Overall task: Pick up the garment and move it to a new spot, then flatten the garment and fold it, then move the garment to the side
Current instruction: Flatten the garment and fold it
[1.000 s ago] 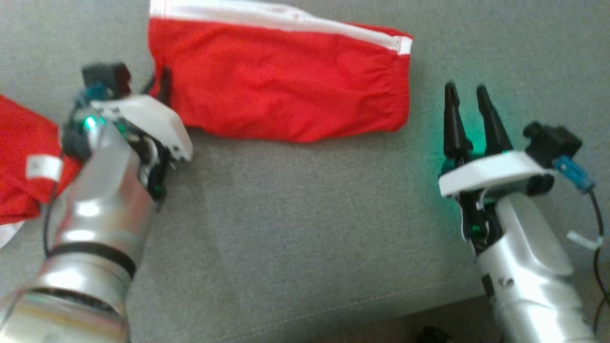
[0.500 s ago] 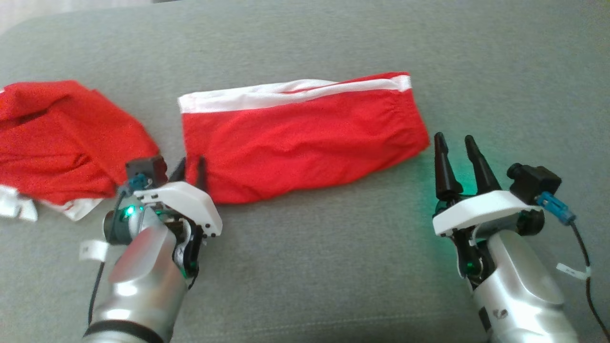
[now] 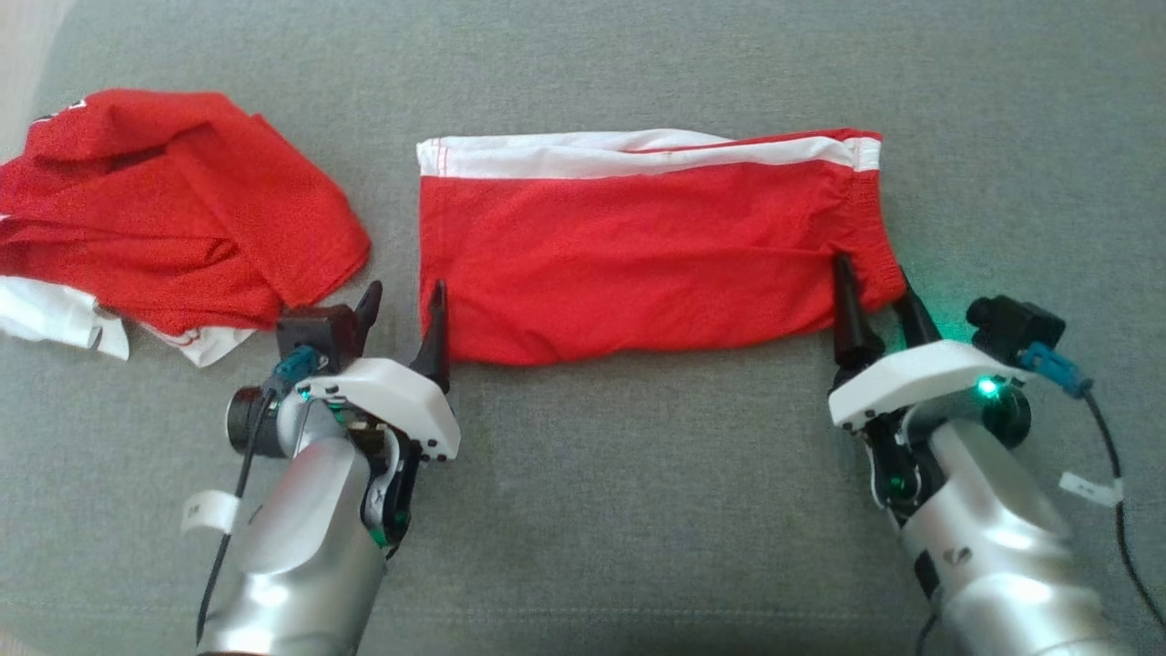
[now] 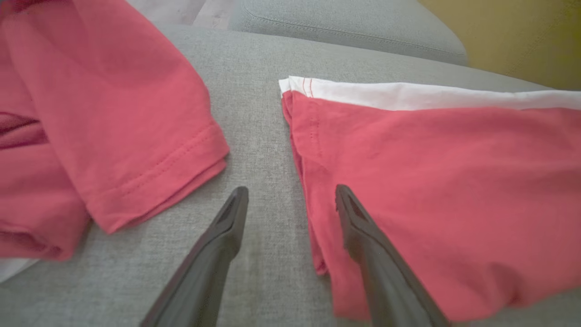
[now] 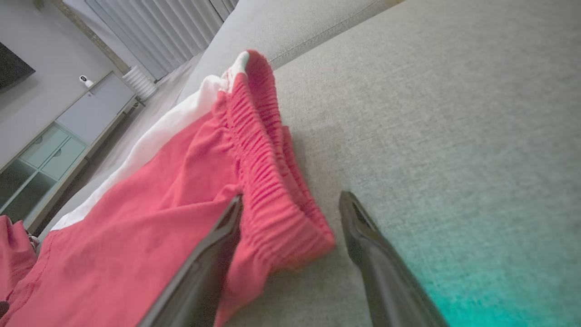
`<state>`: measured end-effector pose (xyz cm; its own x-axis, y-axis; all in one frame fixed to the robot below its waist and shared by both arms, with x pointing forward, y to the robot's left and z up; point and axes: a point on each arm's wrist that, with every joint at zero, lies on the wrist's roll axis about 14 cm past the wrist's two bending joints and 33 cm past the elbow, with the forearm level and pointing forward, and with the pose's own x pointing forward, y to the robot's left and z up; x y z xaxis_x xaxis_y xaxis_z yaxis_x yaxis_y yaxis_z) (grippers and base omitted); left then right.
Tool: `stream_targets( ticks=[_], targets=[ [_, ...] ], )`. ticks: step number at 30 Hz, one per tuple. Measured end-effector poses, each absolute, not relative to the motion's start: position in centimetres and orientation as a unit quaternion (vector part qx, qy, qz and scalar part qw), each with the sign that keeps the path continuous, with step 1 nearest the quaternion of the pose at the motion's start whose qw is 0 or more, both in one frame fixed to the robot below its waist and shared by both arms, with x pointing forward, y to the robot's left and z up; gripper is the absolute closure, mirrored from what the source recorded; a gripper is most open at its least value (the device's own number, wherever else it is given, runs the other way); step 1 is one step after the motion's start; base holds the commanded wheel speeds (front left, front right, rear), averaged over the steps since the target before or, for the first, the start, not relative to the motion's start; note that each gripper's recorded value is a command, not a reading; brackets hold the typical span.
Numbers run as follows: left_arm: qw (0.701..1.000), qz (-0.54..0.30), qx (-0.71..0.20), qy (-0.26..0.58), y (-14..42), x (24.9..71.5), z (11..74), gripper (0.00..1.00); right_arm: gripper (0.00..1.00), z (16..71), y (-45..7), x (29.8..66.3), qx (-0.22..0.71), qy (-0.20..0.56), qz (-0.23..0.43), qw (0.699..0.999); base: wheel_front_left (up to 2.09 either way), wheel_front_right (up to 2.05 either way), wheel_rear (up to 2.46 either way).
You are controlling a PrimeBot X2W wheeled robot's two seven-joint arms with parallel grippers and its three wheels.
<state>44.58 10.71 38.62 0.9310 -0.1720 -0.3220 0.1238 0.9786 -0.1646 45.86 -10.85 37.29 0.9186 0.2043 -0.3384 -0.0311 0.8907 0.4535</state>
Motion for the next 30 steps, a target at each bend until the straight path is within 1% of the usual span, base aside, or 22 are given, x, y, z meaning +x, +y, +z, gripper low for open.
stream_targets(
  ticks=[1,3,7,13,17,19,22,24,27,30],
  targets=[
    [0.98,-0.074,-0.07,0.169,10.8,44.5,38.6,0.0,0.55,37.1,-10.8,46.0,0.228,0.196,0.061,0.952,0.0,0.0,0.0],
    [0.981,-0.075,-0.068,0.166,10.9,44.6,38.7,0.0,1.0,37.2,-10.8,46.7,0.236,0.198,0.059,0.95,0.0,0.0,0.0],
    [0.982,-0.082,-0.062,0.157,10.5,44.9,39.1,0.0,1.0,37.8,-11.1,47.5,0.246,0.19,0.051,0.949,0.0,0.0,0.0],
    [0.983,-0.1,-0.058,0.142,9.2,45.2,40.1,0.0,1.0,38.6,-13.7,47.1,0.26,0.165,0.005,0.951,0.0,0.0,0.0],
    [0.981,-0.11,-0.062,0.149,8.6,44.4,39.7,0.0,1.0,38.9,-16.3,46.2,0.243,0.153,-0.022,0.958,0.0,0.0,0.0],
    [0.979,-0.116,-0.064,0.152,8.1,43.9,39.6,0.0,1.0,39.7,-17.3,45.9,0.218,0.139,-0.022,0.966,0.0,0.0,0.0],
    [0.978,-0.125,-0.071,0.15,7.3,43.5,39.8,0.0,1.0,42.7,-16.9,47.1,0.171,0.096,0.011,0.981,0.0,0.0,0.0],
    [0.977,-0.129,-0.076,0.149,7.0,43.1,40.0,0.0,1.0,44.9,-15.2,48.0,0.143,0.068,0.049,0.986,0.0,0.0,0.0],
    [0.977,-0.124,-0.086,0.152,7.3,42.5,40.1,0.0,1.0,46.9,-10.8,48.6,0.101,0.046,0.126,0.986,0.0,0.0,0.0],
    [0.977,-0.113,-0.091,0.157,7.9,41.4,40.0,0.0,1.0,47.2,-5.7,48.1,0.068,0.046,0.206,0.975,0.0,0.0,0.0]
  ],
)
